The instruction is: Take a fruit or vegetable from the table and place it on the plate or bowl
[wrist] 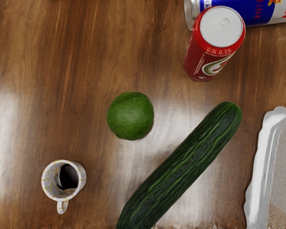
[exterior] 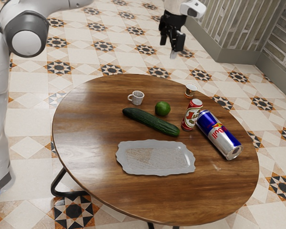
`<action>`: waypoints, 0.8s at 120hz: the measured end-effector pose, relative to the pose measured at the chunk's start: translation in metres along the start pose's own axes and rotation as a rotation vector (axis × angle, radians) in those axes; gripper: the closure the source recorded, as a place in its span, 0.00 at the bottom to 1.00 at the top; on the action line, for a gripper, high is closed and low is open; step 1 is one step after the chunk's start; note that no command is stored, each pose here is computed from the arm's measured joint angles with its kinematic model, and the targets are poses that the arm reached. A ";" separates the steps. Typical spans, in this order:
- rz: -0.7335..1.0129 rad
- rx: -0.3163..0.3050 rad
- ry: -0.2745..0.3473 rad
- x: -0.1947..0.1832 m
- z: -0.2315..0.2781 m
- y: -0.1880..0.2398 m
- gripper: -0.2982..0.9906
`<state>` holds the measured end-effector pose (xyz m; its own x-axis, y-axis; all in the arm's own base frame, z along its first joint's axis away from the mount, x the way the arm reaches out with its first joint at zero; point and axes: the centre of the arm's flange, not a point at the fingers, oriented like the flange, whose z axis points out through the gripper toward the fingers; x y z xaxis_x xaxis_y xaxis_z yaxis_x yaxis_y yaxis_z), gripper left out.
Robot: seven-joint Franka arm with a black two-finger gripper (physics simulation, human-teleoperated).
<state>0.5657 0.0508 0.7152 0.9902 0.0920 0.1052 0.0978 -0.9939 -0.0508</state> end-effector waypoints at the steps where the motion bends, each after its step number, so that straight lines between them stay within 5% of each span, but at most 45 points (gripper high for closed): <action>1: 0.001 0.000 -0.002 0.000 0.000 0.000 0.23; 27: 0.009 0.002 -0.024 -0.005 -0.002 0.004 0.23; 50: -0.004 -0.014 0.258 -0.073 -0.148 -0.010 0.23; 70: -0.015 -0.008 0.097 -0.018 -0.064 -0.012 0.23; 81: -0.087 -0.035 0.000 0.021 0.006 -0.051 0.23; 96: -0.106 -0.060 -0.033 0.040 0.042 -0.063 0.23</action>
<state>0.6038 0.1195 0.6810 0.9774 0.1982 0.0741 0.1974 -0.9802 0.0182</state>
